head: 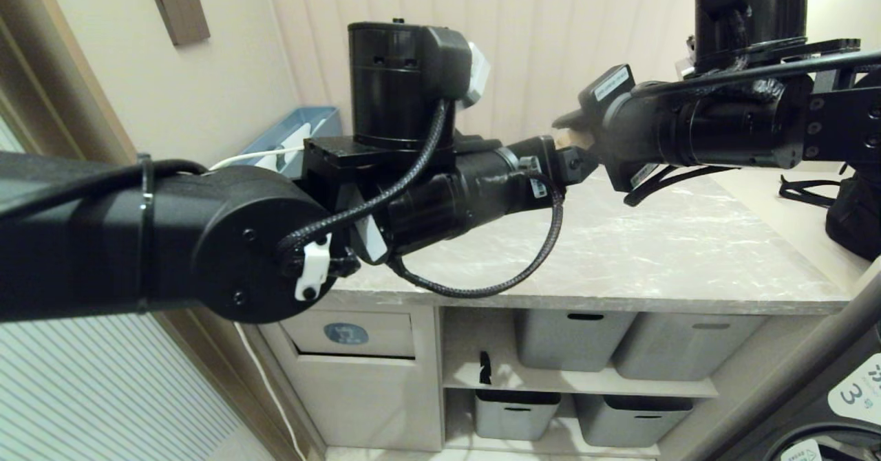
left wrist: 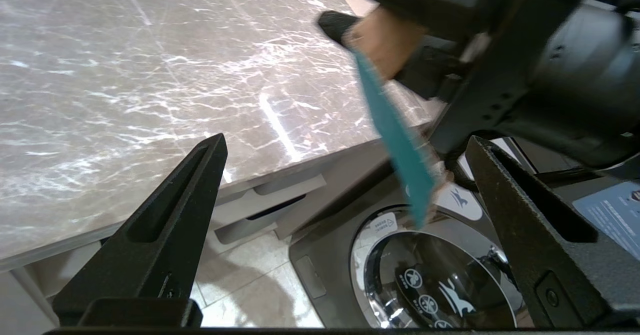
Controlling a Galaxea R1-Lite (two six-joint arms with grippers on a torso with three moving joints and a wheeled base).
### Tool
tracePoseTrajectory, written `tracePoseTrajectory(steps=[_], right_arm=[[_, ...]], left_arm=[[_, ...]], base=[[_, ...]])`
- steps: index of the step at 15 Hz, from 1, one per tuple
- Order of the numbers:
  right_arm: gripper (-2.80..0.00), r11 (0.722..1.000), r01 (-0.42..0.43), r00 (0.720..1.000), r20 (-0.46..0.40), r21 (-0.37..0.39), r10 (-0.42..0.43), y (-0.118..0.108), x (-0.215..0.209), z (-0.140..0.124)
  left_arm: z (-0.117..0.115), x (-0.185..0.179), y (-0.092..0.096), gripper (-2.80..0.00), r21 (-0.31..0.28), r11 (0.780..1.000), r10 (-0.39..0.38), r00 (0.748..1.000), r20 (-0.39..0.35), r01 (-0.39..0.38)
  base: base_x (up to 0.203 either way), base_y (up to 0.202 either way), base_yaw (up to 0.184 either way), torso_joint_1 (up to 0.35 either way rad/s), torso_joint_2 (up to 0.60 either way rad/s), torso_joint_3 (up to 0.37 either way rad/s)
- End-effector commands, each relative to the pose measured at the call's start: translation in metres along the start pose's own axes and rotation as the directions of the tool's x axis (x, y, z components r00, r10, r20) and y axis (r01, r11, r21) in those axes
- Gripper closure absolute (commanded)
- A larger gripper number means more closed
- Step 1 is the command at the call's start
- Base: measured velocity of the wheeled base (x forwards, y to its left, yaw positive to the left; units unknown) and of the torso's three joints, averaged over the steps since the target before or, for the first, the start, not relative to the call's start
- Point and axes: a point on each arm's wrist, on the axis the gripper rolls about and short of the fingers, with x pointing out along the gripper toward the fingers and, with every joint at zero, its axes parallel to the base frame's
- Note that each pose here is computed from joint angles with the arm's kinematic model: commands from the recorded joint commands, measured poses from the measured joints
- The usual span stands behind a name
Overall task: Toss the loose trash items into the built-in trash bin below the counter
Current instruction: Hand it to the other hand
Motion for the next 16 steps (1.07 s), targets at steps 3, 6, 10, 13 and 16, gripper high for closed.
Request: tracePoseTrajectory(steps=[3,6,10,13,16], right_arm=[[0.00,0.999,-0.011,1.000,0.017,0.033,0.011,0.002,-0.007,0.006],[0.00,0.999,-0.016,1.000,0.012,0.036,0.016,0.003,-0.009,0.006],[0.00,0.998,0.004,1.000,-0.007,0.063,-0.003,0.001,-0.014,0.003],[0.00,0.998,-0.002,1.000,-0.026,0.057,0.003,0.003,-0.014,-0.003],[0.00,0.998,-0.001,1.000,-0.024,0.059,0.003,0.003,-0.015,-0.003]], left_arm=[[0.004,-0.003,0.003,-2.80,-0.005,1.000,0.002,1.000,0.011,-0.002],[0.001,0.001,0.003,-2.80,-0.004,1.000,0.001,1.000,0.002,-0.001],[0.000,0.002,0.003,-2.80,-0.005,1.000,-0.002,1.000,0.001,0.002],[-0.003,0.007,0.004,-2.80,-0.003,1.000,-0.002,1.000,0.006,0.002],[-0.004,0.011,0.004,-2.80,0.002,1.000,-0.009,1.000,0.026,0.009]], base=[[0.000,0.000,0.000,0.000,0.00,0.000],[0.000,0.000,0.000,0.000,0.00,0.000],[0.000,0.000,0.000,0.000,0.00,0.000],[0.000,0.000,0.000,0.000,0.00,0.000],[0.000,0.000,0.000,0.000,0.00,0.000]])
